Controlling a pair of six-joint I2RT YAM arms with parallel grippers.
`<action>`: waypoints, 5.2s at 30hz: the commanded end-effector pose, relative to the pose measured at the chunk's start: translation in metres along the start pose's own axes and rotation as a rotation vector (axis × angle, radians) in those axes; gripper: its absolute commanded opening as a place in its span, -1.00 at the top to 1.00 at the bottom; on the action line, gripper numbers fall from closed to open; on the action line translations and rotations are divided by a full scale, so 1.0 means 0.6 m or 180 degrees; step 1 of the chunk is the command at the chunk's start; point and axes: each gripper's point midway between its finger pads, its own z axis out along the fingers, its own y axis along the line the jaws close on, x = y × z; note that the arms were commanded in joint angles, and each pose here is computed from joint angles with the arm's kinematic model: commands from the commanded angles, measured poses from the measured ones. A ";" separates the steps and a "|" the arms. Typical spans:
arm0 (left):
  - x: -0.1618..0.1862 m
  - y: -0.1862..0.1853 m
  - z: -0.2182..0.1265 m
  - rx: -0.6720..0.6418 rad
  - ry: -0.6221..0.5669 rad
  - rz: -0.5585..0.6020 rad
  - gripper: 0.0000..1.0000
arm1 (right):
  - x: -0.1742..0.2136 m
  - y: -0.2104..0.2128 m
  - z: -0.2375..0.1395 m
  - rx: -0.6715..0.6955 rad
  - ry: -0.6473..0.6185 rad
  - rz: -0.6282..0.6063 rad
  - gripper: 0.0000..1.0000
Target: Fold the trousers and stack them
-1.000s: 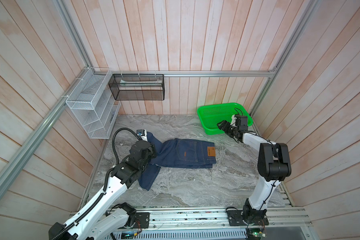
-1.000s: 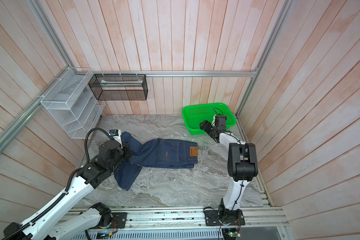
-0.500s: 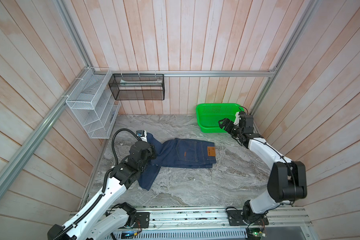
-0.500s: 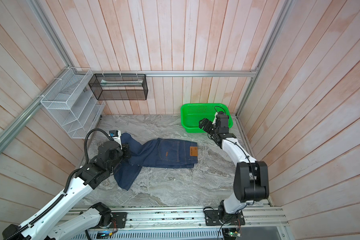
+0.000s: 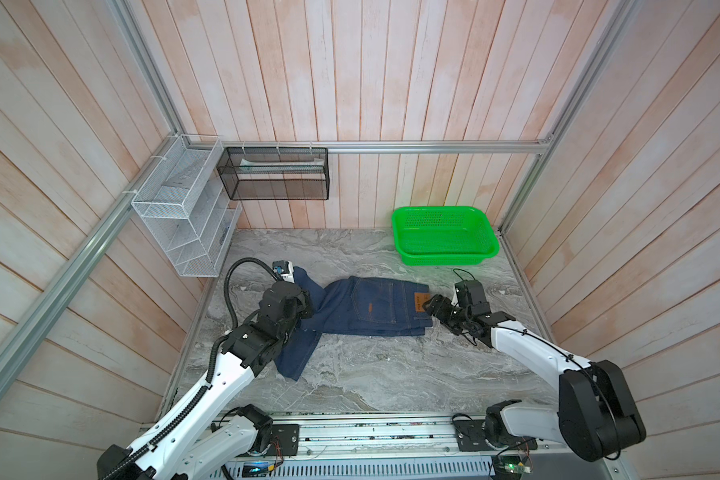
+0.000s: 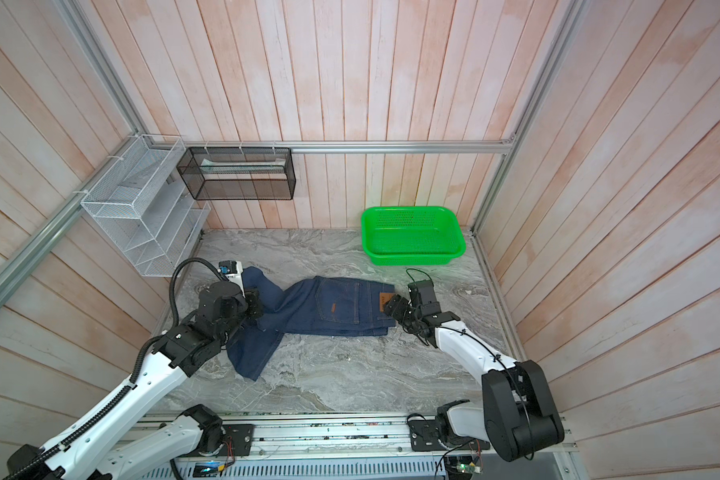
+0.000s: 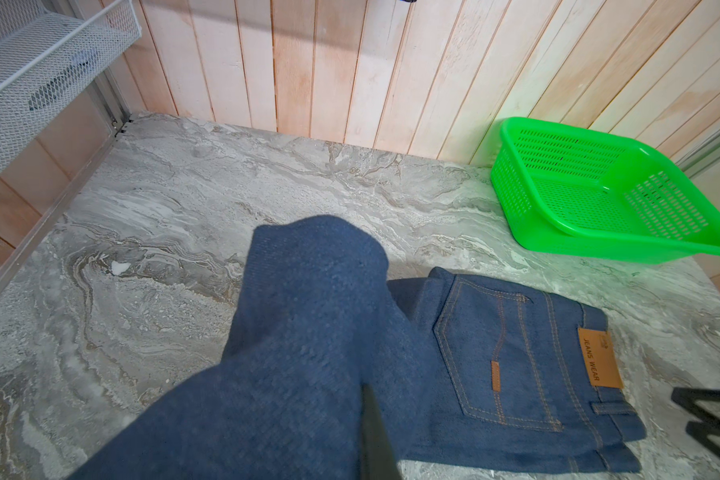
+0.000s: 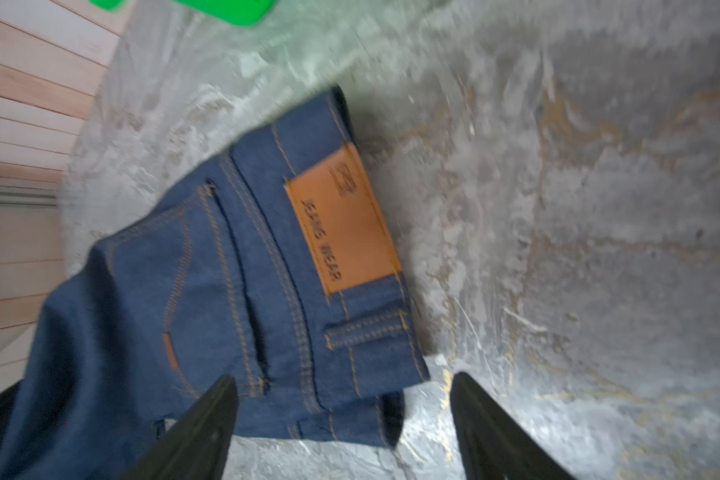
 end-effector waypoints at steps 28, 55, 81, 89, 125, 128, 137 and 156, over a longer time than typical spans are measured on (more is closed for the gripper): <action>-0.021 0.014 -0.022 -0.0081 -0.0090 -0.0016 0.87 | 0.020 0.037 0.047 -0.0440 0.0116 0.0549 0.94; 0.109 -0.009 0.014 0.0132 0.0993 0.0119 0.39 | -0.025 -0.083 -0.246 0.0185 -0.0839 0.0646 1.00; 0.171 0.135 -0.016 -0.0748 0.1092 -0.1121 -0.29 | -0.299 -0.033 -0.432 -0.0330 -0.2514 0.1220 1.00; 0.237 0.127 0.025 -0.0568 0.1261 -0.1687 -0.21 | -0.328 -0.051 -0.432 -0.0408 -0.2585 0.1386 1.00; 0.081 0.094 -0.080 -0.0350 0.0814 -0.1125 1.00 | -0.297 -0.038 -0.391 -0.0634 -0.2225 0.1355 1.00; 0.078 0.093 -0.095 -0.0435 0.1030 -0.0875 1.00 | -0.274 -0.034 -0.368 -0.0674 -0.2026 0.1330 1.00; 0.199 0.002 0.000 -0.0207 0.1849 -0.0335 1.00 | -0.215 -0.061 -0.324 -0.0456 -0.1717 0.1221 1.00; 0.197 -0.040 0.073 -0.0193 0.1809 -0.0327 -0.09 | -0.246 -0.096 -0.284 -0.0235 -0.1806 0.1259 1.00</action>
